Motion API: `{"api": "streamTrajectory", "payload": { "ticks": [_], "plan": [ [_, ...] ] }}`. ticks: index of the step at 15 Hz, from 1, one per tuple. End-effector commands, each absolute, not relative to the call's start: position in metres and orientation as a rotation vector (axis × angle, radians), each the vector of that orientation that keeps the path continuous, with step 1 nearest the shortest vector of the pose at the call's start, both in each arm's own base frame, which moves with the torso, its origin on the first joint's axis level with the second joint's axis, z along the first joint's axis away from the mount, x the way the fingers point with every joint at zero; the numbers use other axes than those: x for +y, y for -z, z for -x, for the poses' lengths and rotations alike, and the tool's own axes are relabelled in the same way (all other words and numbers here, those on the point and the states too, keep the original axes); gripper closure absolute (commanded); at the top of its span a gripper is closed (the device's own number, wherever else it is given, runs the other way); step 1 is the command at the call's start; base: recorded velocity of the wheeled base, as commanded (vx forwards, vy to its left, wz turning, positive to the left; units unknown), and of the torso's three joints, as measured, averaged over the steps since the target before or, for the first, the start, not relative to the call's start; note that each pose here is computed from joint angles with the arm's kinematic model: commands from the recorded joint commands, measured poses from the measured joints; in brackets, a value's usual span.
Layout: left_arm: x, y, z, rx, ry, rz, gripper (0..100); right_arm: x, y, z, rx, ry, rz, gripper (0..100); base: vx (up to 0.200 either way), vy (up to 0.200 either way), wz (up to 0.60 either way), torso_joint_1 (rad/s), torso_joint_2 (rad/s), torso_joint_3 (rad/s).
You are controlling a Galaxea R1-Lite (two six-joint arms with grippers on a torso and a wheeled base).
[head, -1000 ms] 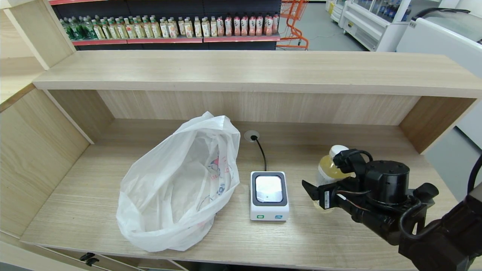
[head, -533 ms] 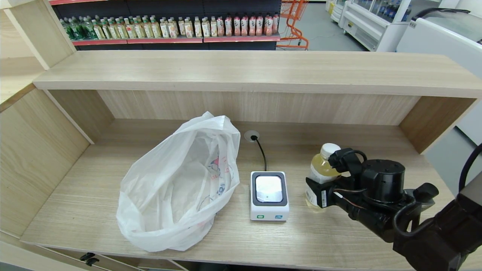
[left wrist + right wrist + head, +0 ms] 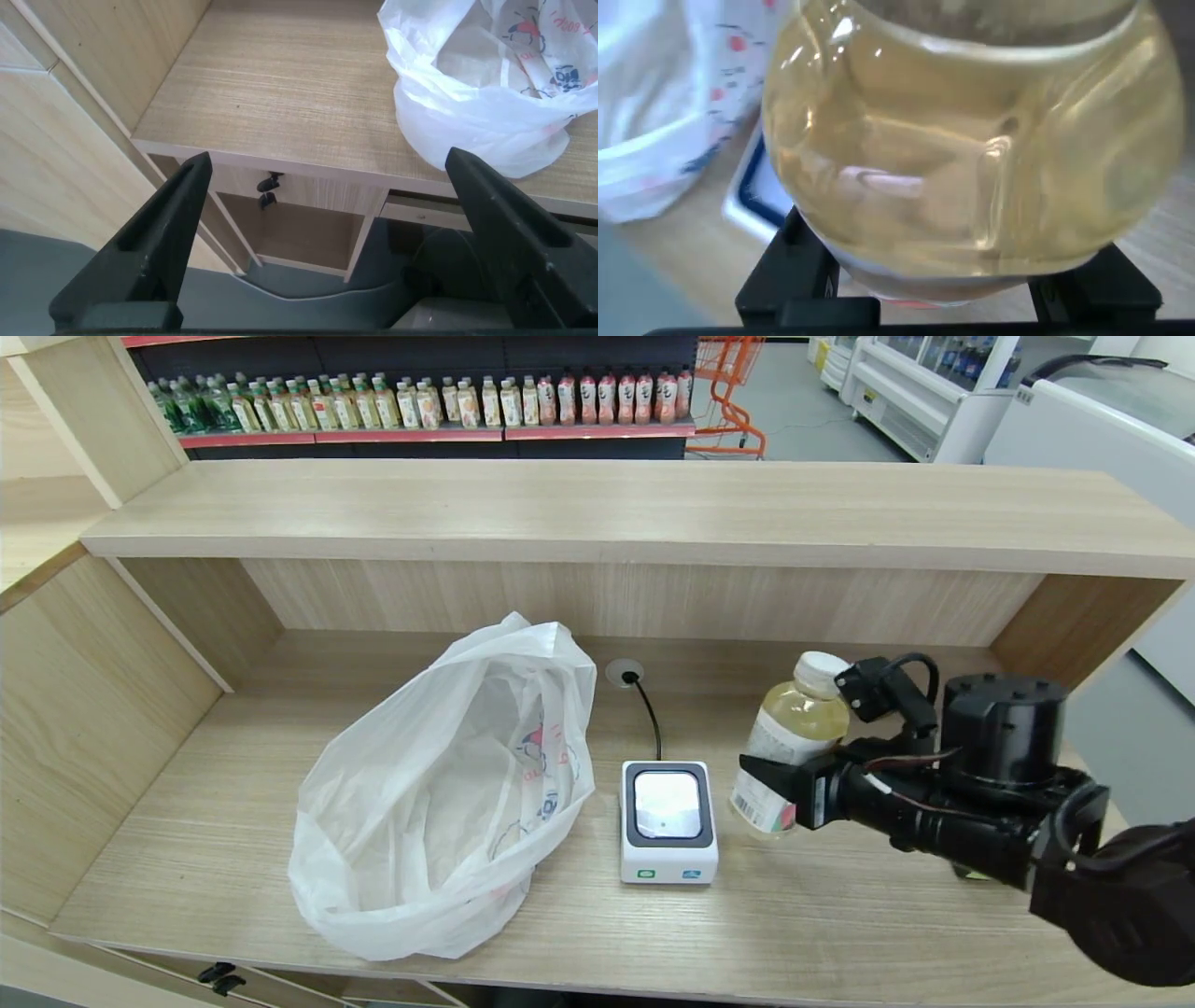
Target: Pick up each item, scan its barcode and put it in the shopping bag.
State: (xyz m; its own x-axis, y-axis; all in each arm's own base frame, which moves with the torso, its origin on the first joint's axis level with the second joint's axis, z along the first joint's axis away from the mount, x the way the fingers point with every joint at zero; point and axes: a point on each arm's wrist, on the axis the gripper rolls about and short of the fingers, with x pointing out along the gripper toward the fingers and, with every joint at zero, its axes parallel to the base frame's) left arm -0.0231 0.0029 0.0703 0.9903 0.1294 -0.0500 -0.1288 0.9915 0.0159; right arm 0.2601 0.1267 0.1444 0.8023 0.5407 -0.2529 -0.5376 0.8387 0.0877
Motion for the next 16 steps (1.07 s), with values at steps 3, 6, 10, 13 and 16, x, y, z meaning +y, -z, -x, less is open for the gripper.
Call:
{"api": "streamTrajectory", "payload": {
  "ticks": [3, 6, 10, 13, 16],
  "plan": [
    [0.003, -0.07, 0.023, 0.053, -0.13, -0.013, 0, 0.084, -0.241, -0.229, 0.166, -0.952, -0.175, 100, 0.0, 0.0, 0.0, 0.0, 0.0, 0.0],
    [0.003, -0.07, 0.023, 0.053, -0.13, -0.013, 0, 0.086, -0.246, -0.221, 0.163, -1.129, -0.173, 100, 0.0, 0.0, 0.0, 0.0, 0.0, 0.0],
    [0.003, -0.07, 0.023, 0.053, -0.13, -0.013, 0, 0.099, -0.248, -0.203, 0.186, -1.304, -0.186, 100, 0.0, 0.0, 0.0, 0.0, 0.0, 0.0],
    [0.003, -0.07, 0.023, 0.051, -0.13, -0.012, 0, 0.108, -0.244, -0.19, 0.208, -1.356, -0.193, 100, 0.0, 0.0, 0.0, 0.0, 0.0, 0.0],
    [0.003, -0.07, 0.023, 0.053, -0.13, -0.013, 0, 0.11, -0.244, -0.184, 0.209, -1.378, -0.19, 100, 0.0, 0.0, 0.0, 0.0, 0.0, 0.0]
  ]
}}
